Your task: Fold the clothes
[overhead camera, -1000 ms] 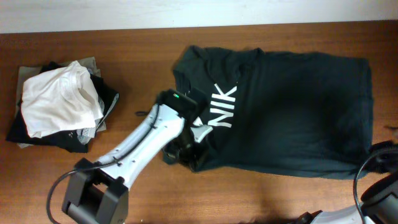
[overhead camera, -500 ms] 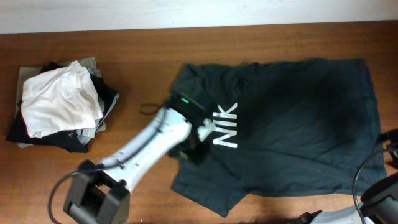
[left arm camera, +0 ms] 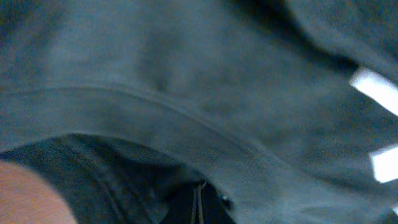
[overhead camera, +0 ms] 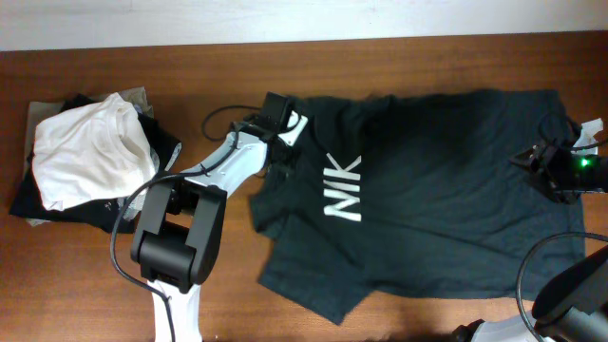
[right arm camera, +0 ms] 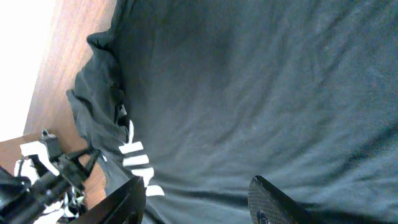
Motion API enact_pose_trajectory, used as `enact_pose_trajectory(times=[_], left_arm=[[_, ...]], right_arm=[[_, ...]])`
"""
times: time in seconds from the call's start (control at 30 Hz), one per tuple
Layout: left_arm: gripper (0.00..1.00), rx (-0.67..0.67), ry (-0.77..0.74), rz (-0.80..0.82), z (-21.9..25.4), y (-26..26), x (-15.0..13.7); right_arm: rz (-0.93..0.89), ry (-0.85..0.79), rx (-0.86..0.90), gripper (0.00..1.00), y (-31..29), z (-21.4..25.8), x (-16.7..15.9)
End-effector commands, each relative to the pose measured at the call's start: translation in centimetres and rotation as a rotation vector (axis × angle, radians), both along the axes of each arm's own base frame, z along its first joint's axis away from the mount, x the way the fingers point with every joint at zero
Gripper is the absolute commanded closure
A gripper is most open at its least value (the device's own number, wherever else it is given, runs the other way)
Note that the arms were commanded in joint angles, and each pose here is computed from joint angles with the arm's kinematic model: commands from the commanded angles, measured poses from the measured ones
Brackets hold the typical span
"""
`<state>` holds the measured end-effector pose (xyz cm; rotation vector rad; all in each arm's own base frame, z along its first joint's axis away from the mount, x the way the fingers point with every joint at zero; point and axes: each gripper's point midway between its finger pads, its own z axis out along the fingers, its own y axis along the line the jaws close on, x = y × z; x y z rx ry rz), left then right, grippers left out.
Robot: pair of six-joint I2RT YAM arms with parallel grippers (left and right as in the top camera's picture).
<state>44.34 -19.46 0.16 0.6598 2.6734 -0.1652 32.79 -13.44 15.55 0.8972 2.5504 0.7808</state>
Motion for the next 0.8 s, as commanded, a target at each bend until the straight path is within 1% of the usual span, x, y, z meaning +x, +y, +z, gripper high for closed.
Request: enact_pose_trajectory(times=[0.0, 0.03, 0.07, 0.1, 0.13, 0.17, 0.2, 0.23, 0.27, 0.3, 0.33, 0.37, 0.4, 0.43, 0.5, 0.53, 0.57, 0.6, 0.63, 0.67, 0.7, 0.77], left_arm=[[1.00, 0.120, -0.047, 0.298, -3.0, 9.4, 3.8], [1.00, 0.086, -0.065, 0.372, -2.4, 10.9, 5.0], [1.00, 0.001, -0.078, 0.409, -1.3, 12.2, 6.6], [1.00, -0.084, -0.093, 0.414, 0.2, 12.8, 8.0], [0.96, -0.165, -0.110, 0.405, 1.9, 12.9, 9.4], [0.87, -0.222, -0.121, 0.389, 3.9, 12.9, 10.4], [0.75, -0.239, -0.113, 0.377, 5.6, 12.9, 10.9], [0.68, -0.227, -0.102, 0.359, 7.2, 12.8, 10.9], [0.60, -0.195, -0.070, 0.310, 9.2, 12.5, 10.3], [0.53, -0.178, -0.033, 0.291, 10.6, 12.3, 9.4], [0.53, -0.168, -0.003, 0.282, 11.4, 12.2, 8.7], [0.52, -0.163, 0.019, 0.283, 12.2, 12.2, 8.1], [0.52, -0.156, 0.056, 0.284, 13.5, 12.1, 6.9], [0.53, -0.151, 0.078, 0.285, 14.5, 12.2, 6.1], [0.53, -0.141, 0.098, 0.266, 16.7, 12.0, 4.5], [0.53, -0.133, 0.096, 0.246, 18.0, 11.7, 3.5], [0.53, -0.128, 0.094, 0.224, 19.6, 11.2, 2.2], [0.53, -0.123, 0.090, 0.203, 20.6, 10.9, 1.3], [0.53, -0.122, 0.085, 0.192, 21.6, 10.5, 0.4], [0.53, -0.117, 0.078, 0.183, 22.8, 10.2, -0.6], [0.53, -0.115, 0.078, 0.177, 23.7, 10.1, -1.6], [0.53, -0.109, 0.109, 0.177, 24.8, 10.2, -3.8]], right_arm=[[0.022, -0.043, -0.016, 0.42, 0.3, 1.2, 0.3], [0.021, -0.041, -0.019, 0.42, 0.3, 1.2, 0.3], [0.019, -0.032, -0.029, 0.42, 0.1, 1.1, 0.2], [0.017, -0.021, -0.042, 0.42, 0.0, 0.9, 0.1], [0.022, -0.009, -0.057, 0.41, 0.0, 0.7, 0.1], [0.037, 0.013, -0.079, 0.41, 0.3, 0.4, 0.0], [0.042, 0.046, -0.106, 0.40, 0.4, 0.0, -0.2], [0.024, 0.106, -0.148, 0.36, 0.2, -0.7, -0.6], [-0.095, 0.259, -0.263, 0.31, -2.1, -2.2, -2.1], [-0.132, 0.299, -0.299, 0.31, -3.0, -2.9, -2.4], [-0.131, 0.305, -0.292, 0.33, -3.0, -3.4, -2.4], [-0.127, 0.317, -0.284, 0.38, -3.0, -4.2, -2.3], [-0.119, 0.333, -0.275, 0.49, -2.9, -5.6, -2.1], [-0.110, 0.340, -0.265, 0.57, -2.8, -6.8, -1.7], [-0.093, 0.354, -0.251, 0.69, -2.5, -9.0, -0.6], [-0.100, 0.363, -0.248, 0.76, -2.6, -10.1, 0.0], [-0.136, 0.380, -0.232, 0.86, -2.9, -11.9, 0.7], [-0.165, 0.393, -0.218, 0.91, -3.1, -13.2, 1.1], [-0.184, 0.402, -0.211, 0.95, -3.4, -14.6, 1.6], [-0.206, 0.424, -0.225, 0.96, -3.9, -15.8, 1.6], [-0.258, 0.472, -0.268, 0.96, -5.0, -17.1, 1.1], [-0.410, 0.609, -0.388, 0.96, -7.6, -19.4, -1.0]])
